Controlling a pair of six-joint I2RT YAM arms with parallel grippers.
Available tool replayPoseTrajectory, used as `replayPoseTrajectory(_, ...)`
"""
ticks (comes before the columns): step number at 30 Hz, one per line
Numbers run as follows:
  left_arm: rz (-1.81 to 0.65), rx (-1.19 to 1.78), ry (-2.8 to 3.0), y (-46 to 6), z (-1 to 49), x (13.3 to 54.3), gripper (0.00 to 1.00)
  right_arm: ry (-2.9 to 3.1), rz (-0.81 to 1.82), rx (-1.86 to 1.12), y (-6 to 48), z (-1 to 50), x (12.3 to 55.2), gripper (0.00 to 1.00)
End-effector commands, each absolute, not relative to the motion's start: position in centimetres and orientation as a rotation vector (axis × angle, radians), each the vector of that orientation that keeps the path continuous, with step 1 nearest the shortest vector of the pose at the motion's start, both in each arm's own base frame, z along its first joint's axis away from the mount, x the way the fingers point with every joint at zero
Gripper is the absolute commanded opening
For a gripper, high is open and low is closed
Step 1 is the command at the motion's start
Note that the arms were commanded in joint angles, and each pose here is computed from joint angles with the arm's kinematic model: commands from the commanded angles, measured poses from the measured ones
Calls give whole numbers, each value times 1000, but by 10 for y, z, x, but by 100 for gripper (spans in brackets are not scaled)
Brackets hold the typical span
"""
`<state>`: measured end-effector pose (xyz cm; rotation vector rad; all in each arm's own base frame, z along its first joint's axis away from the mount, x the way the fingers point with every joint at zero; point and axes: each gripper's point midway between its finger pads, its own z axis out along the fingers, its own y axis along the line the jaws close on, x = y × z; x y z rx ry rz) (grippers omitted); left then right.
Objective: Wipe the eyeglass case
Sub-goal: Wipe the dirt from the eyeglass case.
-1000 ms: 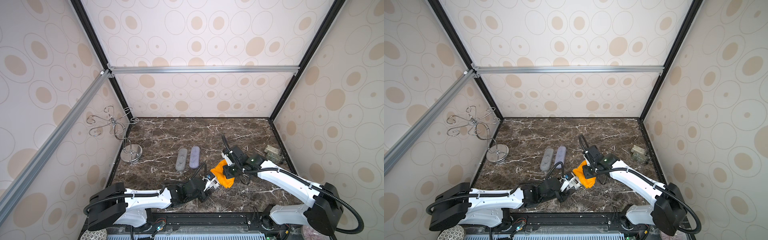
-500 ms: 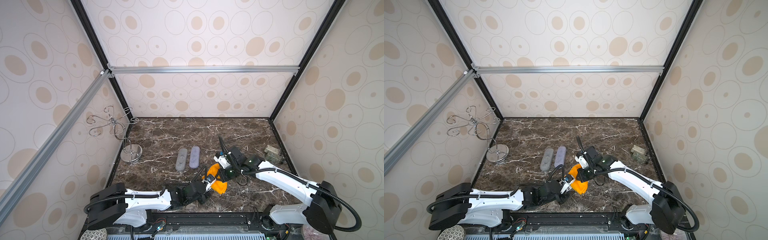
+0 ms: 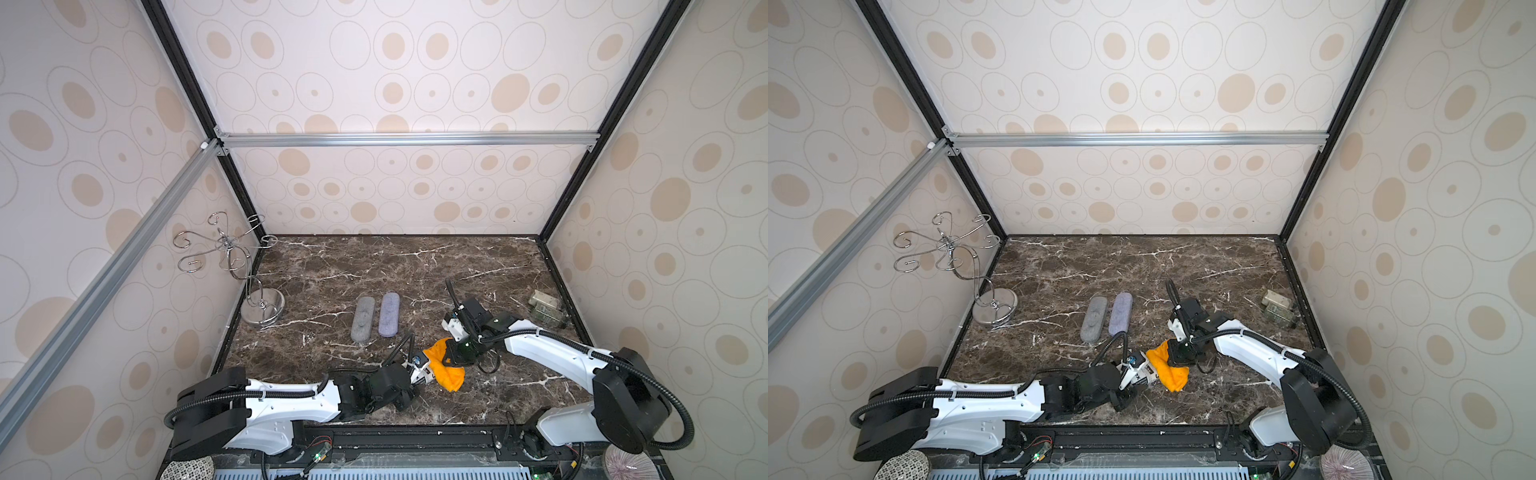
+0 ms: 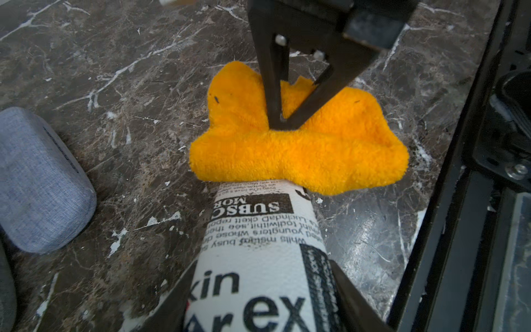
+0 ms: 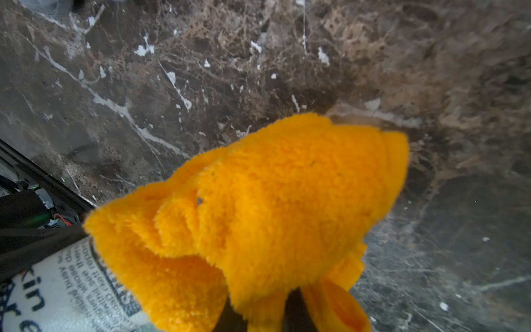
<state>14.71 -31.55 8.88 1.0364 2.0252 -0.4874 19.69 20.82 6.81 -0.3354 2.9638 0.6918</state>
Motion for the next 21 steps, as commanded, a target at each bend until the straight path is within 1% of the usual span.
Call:
replayPoseTrajectory(1, -531, 954, 1948, -325, 117, 154, 52, 2900, 878, -411, 229, 87, 187, 0)
replayPoseTrajectory(4, -521, 963, 1959, -326, 113, 154, 52, 2832, 1019, -519, 254, 102, 175, 0)
replayPoseTrajectory(8, -525, 961, 1963, -327, 111, 154, 52, 2824, 1087, -546, 266, 100, 168, 0)
replayPoseTrajectory(11, -523, 953, 1963, -325, 112, 154, 51, 2898, 980, -508, 255, 82, 168, 0)
replayPoseTrajectory(16, -531, 941, 1966, -320, 113, 153, 51, 3019, 738, -339, 216, 50, 175, 0)
replayPoseTrajectory(21, -566, 927, 1984, -320, 113, 150, 51, 3015, 433, -176, 168, 45, 191, 0)
